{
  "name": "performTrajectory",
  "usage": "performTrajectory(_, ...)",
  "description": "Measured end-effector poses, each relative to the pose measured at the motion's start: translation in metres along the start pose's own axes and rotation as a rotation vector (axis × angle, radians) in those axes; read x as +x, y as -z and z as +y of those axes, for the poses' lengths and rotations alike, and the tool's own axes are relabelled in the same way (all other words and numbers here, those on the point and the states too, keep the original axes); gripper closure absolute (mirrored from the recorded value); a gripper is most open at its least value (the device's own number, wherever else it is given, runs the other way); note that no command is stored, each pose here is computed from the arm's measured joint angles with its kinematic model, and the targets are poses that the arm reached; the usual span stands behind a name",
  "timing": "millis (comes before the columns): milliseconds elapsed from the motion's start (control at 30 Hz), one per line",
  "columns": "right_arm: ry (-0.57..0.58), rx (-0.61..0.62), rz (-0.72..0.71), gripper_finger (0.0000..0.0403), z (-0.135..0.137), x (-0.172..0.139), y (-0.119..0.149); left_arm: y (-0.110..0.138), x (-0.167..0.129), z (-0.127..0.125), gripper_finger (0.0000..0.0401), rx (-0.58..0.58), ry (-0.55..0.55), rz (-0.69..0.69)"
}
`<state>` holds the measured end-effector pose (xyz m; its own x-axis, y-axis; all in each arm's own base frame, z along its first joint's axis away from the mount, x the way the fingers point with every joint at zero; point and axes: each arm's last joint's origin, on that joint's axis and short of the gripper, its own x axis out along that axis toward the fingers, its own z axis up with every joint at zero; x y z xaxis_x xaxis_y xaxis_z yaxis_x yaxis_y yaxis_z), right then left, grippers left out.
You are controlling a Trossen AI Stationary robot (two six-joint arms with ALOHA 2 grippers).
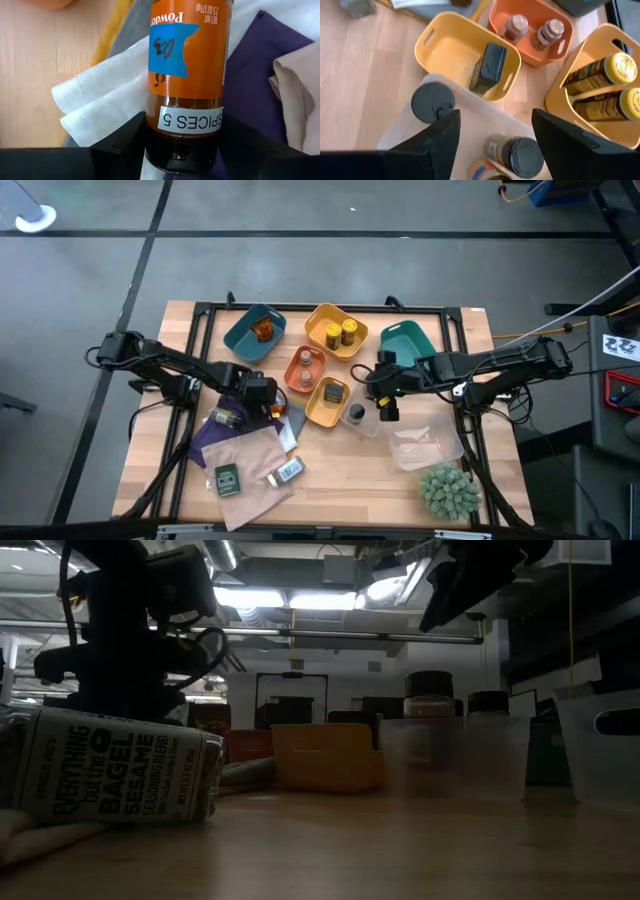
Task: Sort spices by type
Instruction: Put the black seasoning bottle into the left white bin
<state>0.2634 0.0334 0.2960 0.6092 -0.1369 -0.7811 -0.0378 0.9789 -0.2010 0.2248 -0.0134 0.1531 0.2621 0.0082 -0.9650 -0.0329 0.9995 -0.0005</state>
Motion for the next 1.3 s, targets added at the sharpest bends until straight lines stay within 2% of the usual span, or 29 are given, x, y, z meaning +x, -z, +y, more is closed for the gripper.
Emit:
performTrajectory(167, -0.004, 0.006, -0.036, 0.0157, 0.0, 0.0, -0.004, -0.01, -0.007, -0.002, 0.0211, -0.081, 0.06, -0.021)
performTrajectory(500, -0.01, 0.04, -0.188, 0.0157, 0.0, -0.001, -0.019, -0.056, -0.049, -0.007, 0.0208, -0.088, 0.133, -0.205)
performTrajectory(667, -0.087, 0.043, -0.269, 0.0157, 0.004, 0.009, -0.03, -0.075, -0.072, -0.008, 0.0211, -0.119, 0.152, -0.301)
performTrajectory(800, -0.105, -0.08, -0.323, 0.0157, 0.009, 0.021, -0.038, -0.083, -0.082, -0.009, 0.0206, -0.179, 0.173, -0.343)
performTrajectory(1033, -0.011, -0.493, -0.391, 0.0157, 0.031, 0.031, -0.046, -0.088, -0.085, -0.011, 0.0208, -0.237, 0.265, -0.371)
performTrajectory(1100, -0.013, -0.532, -0.403, 0.0157, 0.037, 0.033, -0.048, -0.088, -0.085, -0.011, 0.0206, -0.251, 0.273, -0.37)
performTrajectory(1300, 0.025, -0.531, -0.438, 0.0157, 0.043, 0.043, -0.053, -0.094, -0.089, -0.013, 0.0207, -0.254, 0.32, -0.437)
